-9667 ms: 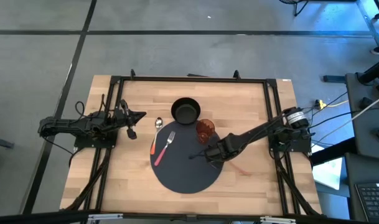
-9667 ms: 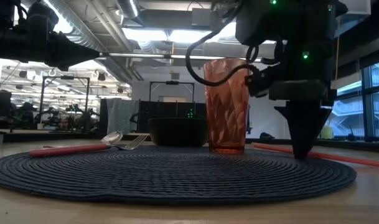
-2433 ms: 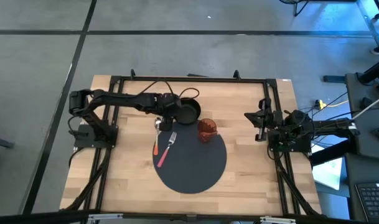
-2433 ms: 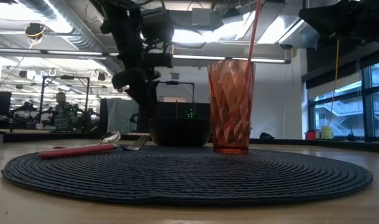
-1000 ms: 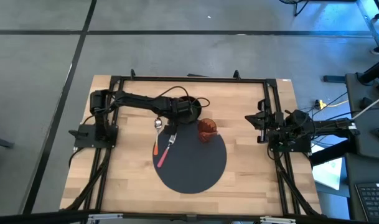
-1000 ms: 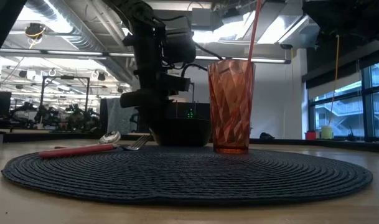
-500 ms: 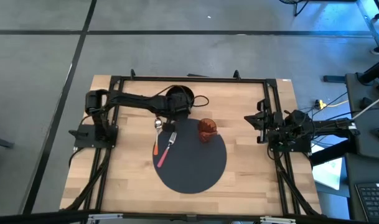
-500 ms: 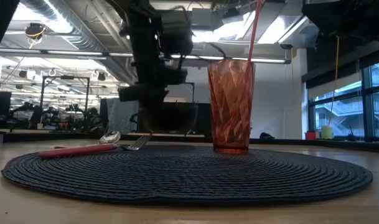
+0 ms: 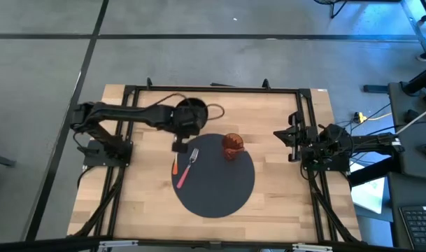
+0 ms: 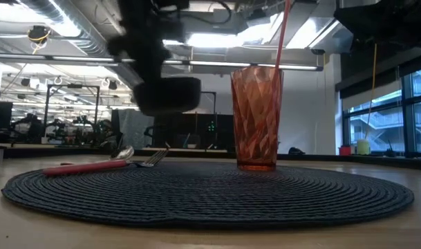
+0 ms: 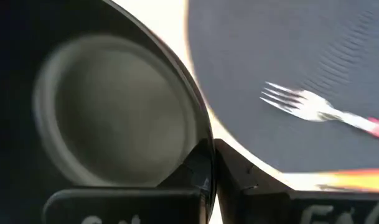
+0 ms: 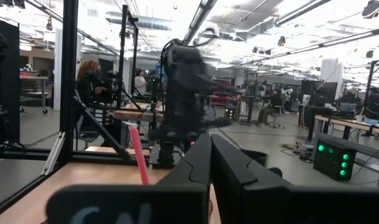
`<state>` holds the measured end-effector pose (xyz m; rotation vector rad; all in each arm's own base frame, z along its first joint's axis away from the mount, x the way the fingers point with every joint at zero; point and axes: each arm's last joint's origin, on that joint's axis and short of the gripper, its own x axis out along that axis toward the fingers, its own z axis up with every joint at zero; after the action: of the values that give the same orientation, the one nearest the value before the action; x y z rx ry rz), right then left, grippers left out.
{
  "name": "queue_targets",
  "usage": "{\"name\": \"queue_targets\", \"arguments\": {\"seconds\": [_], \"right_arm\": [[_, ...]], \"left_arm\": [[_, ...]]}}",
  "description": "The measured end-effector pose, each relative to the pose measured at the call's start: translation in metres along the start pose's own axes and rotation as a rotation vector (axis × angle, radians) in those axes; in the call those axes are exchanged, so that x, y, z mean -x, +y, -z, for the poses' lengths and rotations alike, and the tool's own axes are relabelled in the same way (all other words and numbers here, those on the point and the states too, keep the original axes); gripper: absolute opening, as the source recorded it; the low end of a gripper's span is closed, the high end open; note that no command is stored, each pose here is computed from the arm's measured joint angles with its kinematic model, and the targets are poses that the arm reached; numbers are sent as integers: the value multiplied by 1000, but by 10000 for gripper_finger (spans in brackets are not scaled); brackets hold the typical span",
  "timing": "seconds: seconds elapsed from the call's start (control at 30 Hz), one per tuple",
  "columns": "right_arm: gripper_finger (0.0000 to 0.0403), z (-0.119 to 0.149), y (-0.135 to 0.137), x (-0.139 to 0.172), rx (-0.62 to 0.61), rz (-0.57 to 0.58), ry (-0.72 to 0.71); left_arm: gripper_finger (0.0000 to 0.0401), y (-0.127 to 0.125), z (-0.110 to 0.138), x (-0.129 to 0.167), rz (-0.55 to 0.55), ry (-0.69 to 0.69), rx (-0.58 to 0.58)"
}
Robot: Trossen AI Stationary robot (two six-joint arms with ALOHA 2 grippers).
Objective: Pick & Place Utensil
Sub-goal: Put the black bowl on the black mat
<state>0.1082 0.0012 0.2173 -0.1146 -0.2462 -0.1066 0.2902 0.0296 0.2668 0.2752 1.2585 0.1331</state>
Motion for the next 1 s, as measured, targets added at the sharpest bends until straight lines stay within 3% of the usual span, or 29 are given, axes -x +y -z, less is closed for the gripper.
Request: {"name": "queue_targets", "arguments": {"seconds": [0.27,0.43,0.63,0.8,1.0], "right_arm": [[10,0,0,0,4,1,-1],[10,0,0,0,0,1,-1],[10,0,0,0,-8,0,3],[10,2,0,0,-7,-3,20],[10,3,0,0,-30,-5,28]], "left_arm": [[3,-75,1,27,94,-13,-29],[3,-122,-2,13,116,43,-19],[3,-169,-16,-8,106,76,-96],[3,-196,-48,-17,102,63,-219],[3,-207,-75,-25,100,92,-333]]}}
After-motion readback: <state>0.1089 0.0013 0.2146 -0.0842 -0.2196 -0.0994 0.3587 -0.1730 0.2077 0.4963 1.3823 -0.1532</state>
